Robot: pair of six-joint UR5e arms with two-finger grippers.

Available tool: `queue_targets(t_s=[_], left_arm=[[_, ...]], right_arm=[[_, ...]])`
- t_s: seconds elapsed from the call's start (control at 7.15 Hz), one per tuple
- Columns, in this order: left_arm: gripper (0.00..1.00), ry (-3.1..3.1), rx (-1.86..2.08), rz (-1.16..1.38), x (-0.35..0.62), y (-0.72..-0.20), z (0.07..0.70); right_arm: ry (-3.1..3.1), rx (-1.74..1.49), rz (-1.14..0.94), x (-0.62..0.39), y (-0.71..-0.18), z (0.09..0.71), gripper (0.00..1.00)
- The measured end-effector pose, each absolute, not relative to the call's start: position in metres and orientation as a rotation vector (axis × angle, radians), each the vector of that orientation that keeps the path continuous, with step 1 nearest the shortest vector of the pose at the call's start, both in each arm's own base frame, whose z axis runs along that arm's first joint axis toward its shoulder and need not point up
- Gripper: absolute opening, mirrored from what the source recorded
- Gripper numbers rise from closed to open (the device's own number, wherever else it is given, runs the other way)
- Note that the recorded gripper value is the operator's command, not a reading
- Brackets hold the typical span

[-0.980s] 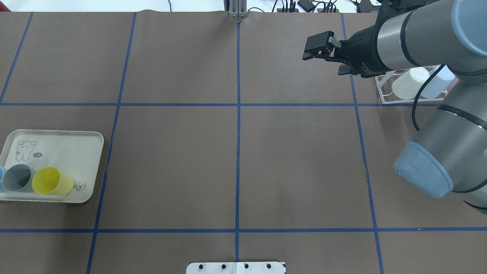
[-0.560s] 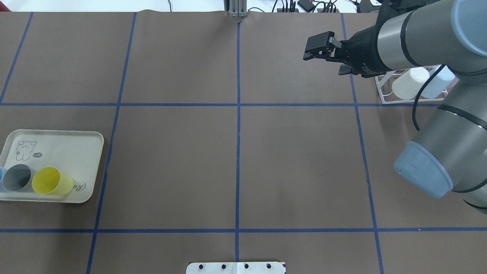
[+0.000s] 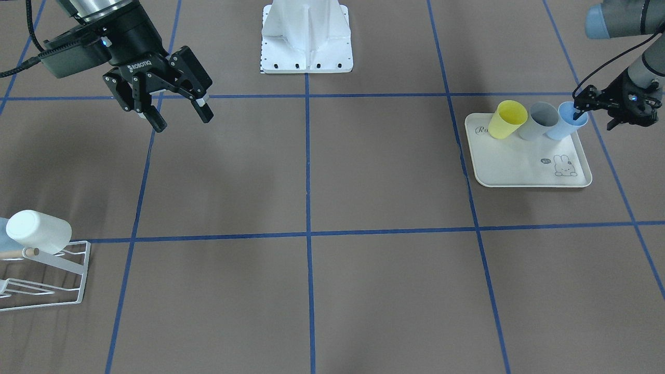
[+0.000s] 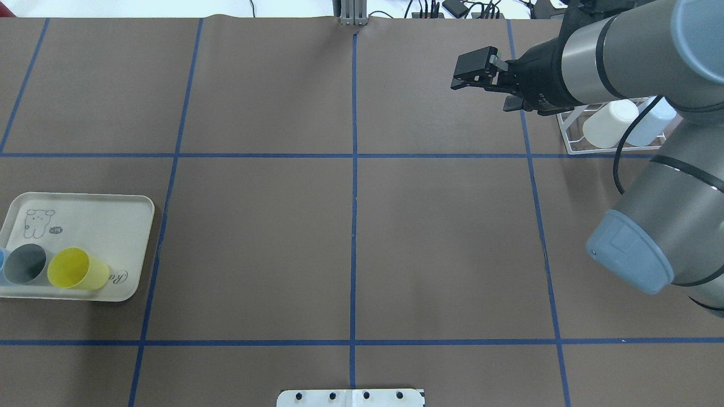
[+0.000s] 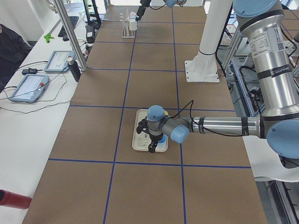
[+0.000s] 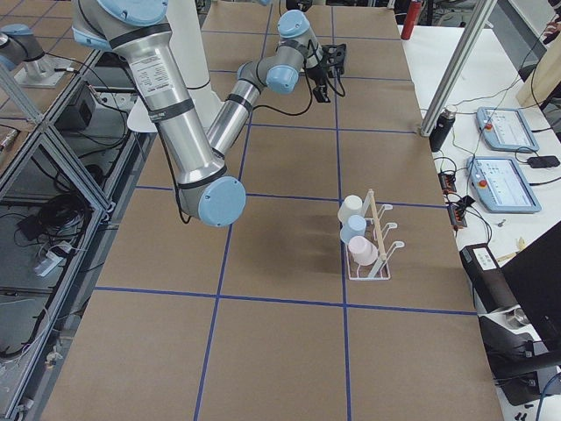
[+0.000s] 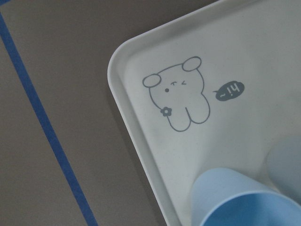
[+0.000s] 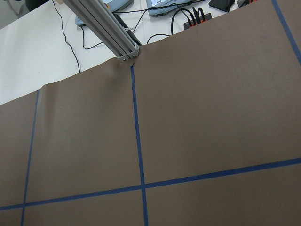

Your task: Transfer IKEA cup to right arm and place on rack

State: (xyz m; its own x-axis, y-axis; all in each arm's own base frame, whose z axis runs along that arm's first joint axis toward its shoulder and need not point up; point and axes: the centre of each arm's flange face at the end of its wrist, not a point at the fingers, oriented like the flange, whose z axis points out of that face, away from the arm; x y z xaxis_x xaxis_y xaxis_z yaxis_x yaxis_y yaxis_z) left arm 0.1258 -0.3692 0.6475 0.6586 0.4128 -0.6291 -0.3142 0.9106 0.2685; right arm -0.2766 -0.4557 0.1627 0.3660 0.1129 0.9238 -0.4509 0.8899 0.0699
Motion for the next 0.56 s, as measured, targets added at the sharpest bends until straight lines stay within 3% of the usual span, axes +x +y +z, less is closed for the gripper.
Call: queue_targets(t_s=[0.28, 0.56], left_arm=[[0.36, 0.75, 0.14, 0.423, 0.1287, -0.369, 0.6466], [0.0, 0.755, 0.14, 0.438, 0.1353, -0.3689, 0.6442]], right_arm=[[-1.146, 0.338, 0.371, -0.2764, -0.4555, 0.1617, 1.0], [-1.145, 0.337, 0.371, -0.2766, -0.4558, 0.162, 1.0]])
